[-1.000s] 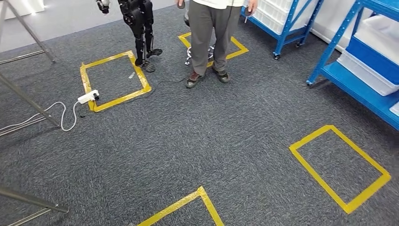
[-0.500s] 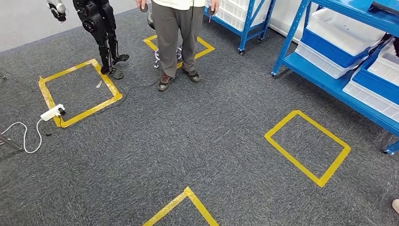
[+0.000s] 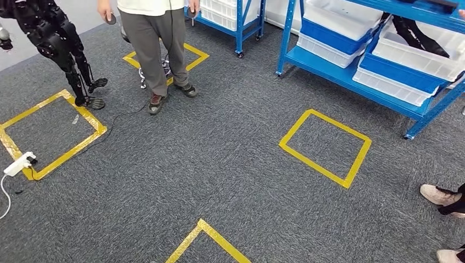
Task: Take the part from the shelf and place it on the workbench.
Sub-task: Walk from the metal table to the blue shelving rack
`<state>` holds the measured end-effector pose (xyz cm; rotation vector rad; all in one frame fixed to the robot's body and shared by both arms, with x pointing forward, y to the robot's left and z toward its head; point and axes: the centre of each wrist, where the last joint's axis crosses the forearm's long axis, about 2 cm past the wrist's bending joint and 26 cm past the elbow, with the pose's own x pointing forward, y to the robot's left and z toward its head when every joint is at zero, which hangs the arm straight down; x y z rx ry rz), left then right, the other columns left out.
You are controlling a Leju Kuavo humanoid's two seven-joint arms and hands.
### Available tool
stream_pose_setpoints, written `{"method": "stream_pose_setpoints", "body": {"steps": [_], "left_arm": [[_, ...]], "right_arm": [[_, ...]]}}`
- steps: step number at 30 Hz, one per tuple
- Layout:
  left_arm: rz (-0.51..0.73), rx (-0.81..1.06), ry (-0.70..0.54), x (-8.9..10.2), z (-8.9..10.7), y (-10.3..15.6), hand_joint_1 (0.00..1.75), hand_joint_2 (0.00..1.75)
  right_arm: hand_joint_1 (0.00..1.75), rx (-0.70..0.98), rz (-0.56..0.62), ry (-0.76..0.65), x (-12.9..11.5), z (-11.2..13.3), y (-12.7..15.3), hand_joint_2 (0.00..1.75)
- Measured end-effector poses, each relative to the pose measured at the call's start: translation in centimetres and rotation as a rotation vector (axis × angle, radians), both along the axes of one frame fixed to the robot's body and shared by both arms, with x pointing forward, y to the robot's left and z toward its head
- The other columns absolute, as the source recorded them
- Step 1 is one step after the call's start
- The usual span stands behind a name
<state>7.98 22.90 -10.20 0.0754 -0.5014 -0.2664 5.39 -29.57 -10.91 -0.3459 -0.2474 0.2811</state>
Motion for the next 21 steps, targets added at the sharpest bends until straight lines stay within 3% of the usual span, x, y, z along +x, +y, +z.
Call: {"method": "stream_pose_setpoints", "body": {"steps": [21], "left_arm": [[0.000,-0.002,0.014,-0.56,-0.10,0.01,0.00,0.00]], "right_arm": [[0.00,0.002,0.010,0.007,-0.33,-0.05,0.07,0.00]]}}
